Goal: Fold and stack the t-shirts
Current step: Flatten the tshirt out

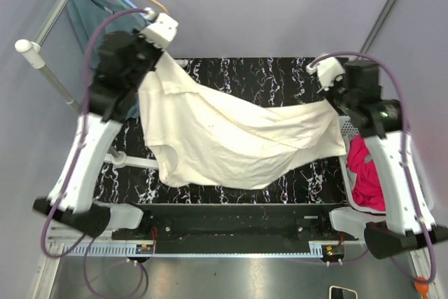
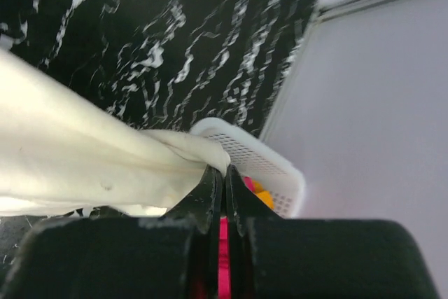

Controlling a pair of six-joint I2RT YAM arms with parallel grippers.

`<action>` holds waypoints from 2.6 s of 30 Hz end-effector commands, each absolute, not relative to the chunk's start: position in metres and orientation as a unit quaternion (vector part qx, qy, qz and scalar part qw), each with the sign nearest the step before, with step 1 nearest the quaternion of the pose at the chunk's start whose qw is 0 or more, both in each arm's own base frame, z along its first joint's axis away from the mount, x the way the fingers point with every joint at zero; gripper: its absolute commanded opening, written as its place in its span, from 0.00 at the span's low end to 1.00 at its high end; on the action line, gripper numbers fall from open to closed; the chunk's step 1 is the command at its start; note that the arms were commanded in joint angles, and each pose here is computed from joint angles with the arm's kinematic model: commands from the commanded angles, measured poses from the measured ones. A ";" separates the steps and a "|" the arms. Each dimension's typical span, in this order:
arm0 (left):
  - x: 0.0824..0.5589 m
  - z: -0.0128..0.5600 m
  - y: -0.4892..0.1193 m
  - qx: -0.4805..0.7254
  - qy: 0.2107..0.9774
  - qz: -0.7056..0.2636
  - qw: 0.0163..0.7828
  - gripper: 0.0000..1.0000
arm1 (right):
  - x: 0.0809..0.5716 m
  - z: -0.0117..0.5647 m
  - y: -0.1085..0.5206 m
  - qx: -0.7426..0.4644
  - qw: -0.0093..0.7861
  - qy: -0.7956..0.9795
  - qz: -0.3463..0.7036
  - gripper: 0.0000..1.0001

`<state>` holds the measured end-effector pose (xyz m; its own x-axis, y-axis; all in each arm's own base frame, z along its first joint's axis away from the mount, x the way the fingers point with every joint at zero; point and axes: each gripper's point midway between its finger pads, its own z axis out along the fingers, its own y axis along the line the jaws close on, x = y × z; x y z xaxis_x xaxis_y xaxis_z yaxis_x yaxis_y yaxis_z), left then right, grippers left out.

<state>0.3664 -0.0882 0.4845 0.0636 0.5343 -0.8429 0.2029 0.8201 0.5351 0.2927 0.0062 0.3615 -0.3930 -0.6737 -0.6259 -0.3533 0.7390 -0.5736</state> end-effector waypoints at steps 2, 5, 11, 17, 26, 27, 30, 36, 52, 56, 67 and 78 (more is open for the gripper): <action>0.462 0.400 -0.100 0.295 0.698 0.177 0.629 0.00 | 0.366 0.286 0.022 -0.335 0.431 0.821 -0.167 0.00; 0.504 0.349 -0.108 0.300 0.719 0.180 0.600 0.00 | 0.400 0.236 0.021 -0.333 0.393 0.844 -0.148 0.00; 0.561 0.266 -0.118 0.313 0.741 0.199 0.560 0.00 | 0.472 0.151 0.008 -0.314 0.341 0.875 -0.137 0.00; 0.584 0.234 -0.121 0.309 0.749 0.208 0.548 0.00 | 0.508 0.090 0.001 -0.306 0.297 0.894 -0.138 0.13; 0.575 0.218 -0.116 0.309 0.756 0.213 0.537 0.00 | 0.485 0.083 0.009 -0.284 0.294 0.907 -0.106 0.87; 0.573 0.213 -0.115 0.312 0.758 0.213 0.532 0.00 | 0.480 0.101 0.012 -0.281 0.310 0.902 -0.101 0.89; 0.566 0.209 -0.114 0.315 0.761 0.209 0.527 0.00 | 0.450 0.110 0.021 -0.277 0.306 0.908 -0.067 0.90; 0.556 0.204 -0.114 0.321 0.764 0.204 0.521 0.00 | 0.395 0.096 0.042 -0.290 0.270 0.918 0.002 0.87; 0.546 0.194 -0.118 0.333 0.769 0.203 0.507 0.00 | 0.347 0.054 0.065 -0.314 0.207 0.924 0.069 0.69; 0.545 0.192 -0.119 0.335 0.770 0.202 0.504 0.00 | 0.341 0.046 0.066 -0.323 0.194 0.923 0.072 0.66; 0.540 0.182 -0.117 0.342 0.774 0.200 0.494 0.00 | 0.341 0.033 0.062 -0.334 0.177 0.924 0.065 0.62; 0.537 0.177 -0.116 0.346 0.774 0.201 0.490 0.00 | 0.346 0.021 0.055 -0.341 0.165 0.924 0.049 0.59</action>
<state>0.5363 -0.1164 0.1420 -0.3314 0.7448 -0.5792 0.3963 0.6670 0.6309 0.3346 0.0541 0.0186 -0.7398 -0.5900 -0.3235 -0.6261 0.7797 0.0098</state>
